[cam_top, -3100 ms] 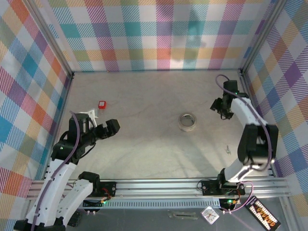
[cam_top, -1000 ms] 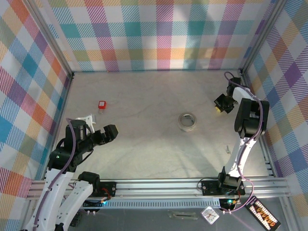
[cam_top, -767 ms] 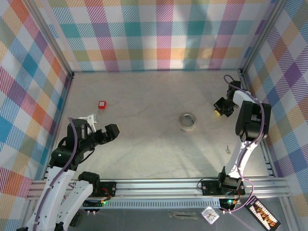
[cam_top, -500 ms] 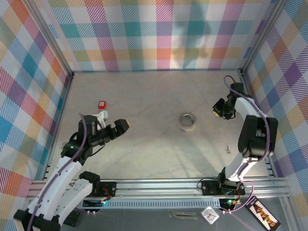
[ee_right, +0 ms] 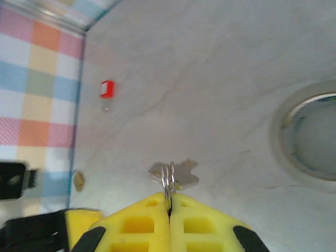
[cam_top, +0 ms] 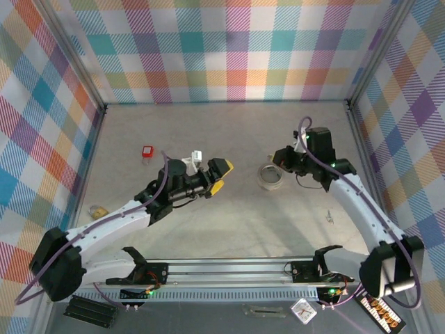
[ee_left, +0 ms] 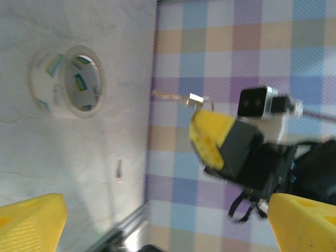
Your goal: Unlock with the key
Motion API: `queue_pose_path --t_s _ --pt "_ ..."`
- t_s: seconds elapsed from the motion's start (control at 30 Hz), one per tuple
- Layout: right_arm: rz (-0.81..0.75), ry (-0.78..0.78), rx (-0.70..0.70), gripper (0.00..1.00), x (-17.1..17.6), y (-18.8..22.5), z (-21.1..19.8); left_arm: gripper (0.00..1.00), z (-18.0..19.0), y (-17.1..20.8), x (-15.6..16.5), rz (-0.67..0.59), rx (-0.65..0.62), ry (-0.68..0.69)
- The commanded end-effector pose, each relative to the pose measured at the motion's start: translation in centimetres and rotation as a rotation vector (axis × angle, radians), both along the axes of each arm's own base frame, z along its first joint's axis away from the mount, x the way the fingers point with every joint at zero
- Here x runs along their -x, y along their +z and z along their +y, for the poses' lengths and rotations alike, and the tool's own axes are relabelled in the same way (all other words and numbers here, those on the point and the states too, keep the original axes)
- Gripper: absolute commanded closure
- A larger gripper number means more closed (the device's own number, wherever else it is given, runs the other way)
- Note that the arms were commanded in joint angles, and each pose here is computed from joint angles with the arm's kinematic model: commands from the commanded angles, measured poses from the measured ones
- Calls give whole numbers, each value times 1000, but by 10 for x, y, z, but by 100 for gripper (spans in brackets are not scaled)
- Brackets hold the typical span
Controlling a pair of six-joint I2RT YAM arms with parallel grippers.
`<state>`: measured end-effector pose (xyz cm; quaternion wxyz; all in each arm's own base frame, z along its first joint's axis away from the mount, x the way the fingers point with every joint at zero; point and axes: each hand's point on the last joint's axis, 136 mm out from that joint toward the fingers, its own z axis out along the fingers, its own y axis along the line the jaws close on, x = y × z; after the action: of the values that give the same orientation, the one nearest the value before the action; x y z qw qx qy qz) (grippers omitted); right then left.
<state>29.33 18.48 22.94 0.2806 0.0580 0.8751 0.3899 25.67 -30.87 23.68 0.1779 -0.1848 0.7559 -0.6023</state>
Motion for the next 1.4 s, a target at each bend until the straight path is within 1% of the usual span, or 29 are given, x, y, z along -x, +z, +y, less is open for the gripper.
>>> queue_pose_path --t_s 0.0,0.1,0.2,0.3,0.5,0.7,0.8,0.97,1.2,1.37 --pt "-64 11 -93 100 9 19 20 4 -2 33 -11 50 239 92" --pt "-101 43 -144 100 23 28 35 4 -3 32 -14 107 304 133" --pt "-140 90 -201 100 33 38 54 4 -9 31 -14 149 342 143" --pt "-163 133 -189 100 41 43 69 4 -18 30 -12 187 388 129" --pt "-215 191 -198 100 53 49 93 5 -32 14 -11 269 405 115" --pt "-210 234 -186 100 61 39 107 5 -34 11 -14 285 426 125" --pt "-207 252 -182 100 69 34 111 8 -33 9 -15 285 428 135" --pt "-195 261 -175 100 80 22 107 21 -31 13 -17 267 440 142" --pt "-212 244 -171 100 91 20 92 49 -29 9 -19 261 421 149" --pt "-212 253 -169 100 97 18 87 60 -29 7 -20 258 406 152"
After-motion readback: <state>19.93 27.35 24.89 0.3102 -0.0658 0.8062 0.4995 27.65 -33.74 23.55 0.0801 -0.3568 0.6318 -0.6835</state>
